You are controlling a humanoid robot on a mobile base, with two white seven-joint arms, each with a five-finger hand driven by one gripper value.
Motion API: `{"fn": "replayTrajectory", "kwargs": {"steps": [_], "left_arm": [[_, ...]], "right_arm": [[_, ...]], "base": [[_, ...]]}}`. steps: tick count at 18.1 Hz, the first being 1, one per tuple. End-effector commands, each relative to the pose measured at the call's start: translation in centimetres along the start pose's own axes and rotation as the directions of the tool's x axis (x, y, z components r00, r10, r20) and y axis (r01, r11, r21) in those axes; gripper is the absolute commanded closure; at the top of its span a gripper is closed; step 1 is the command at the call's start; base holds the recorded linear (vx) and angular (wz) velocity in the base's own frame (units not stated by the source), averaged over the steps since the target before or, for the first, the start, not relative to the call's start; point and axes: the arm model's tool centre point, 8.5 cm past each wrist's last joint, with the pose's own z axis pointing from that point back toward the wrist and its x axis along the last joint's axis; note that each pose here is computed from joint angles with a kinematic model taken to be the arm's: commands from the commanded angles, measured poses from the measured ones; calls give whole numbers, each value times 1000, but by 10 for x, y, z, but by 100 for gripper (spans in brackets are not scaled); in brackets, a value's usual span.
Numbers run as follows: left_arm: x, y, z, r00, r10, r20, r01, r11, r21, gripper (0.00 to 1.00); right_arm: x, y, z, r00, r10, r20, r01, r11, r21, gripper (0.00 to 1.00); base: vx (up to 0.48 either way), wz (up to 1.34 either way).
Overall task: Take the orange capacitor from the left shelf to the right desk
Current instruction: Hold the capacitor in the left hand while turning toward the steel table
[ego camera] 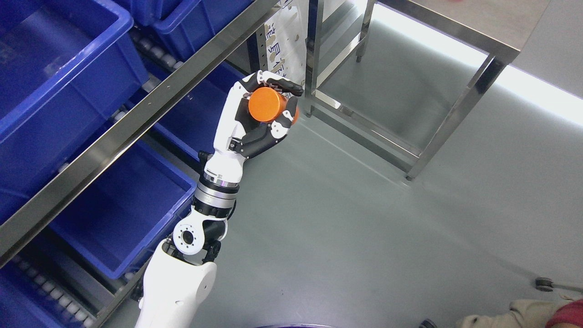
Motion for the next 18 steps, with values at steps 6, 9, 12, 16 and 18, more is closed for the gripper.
{"fn": "replayTrajectory", "kwargs": {"steps": [6,9,12,16,18], "left_arm": [[-10,-50,-2,996,70,-46,-76,986,-146,96],[-9,-61,-6,996,81,-40,-87,980,-180,96],[-8,-68,-12,996,86,-33,-91,974,-209,96],[-3,-94,-35,994,105,-23,-107,941,-322,96],[-6,-96,-58,994,96,-61,-112,927,-359,96]], "right_arm": [[-9,-11,-1,1000,-2,-6,2,1000,-17,0],[-8,-11,-1,1000,-4,-4,4,1000,-17,0],[-9,-11,-1,1000,-4,-6,3,1000,-17,0],[-9,-11,-1,1000,-4,-6,3,1000,-17,0],[-9,-11,-1,1000,-4,-6,3,1000,-17,0]], "base": [[260,-224],[320,-205],[308,-199],[324,-214],[316,-253]]}}
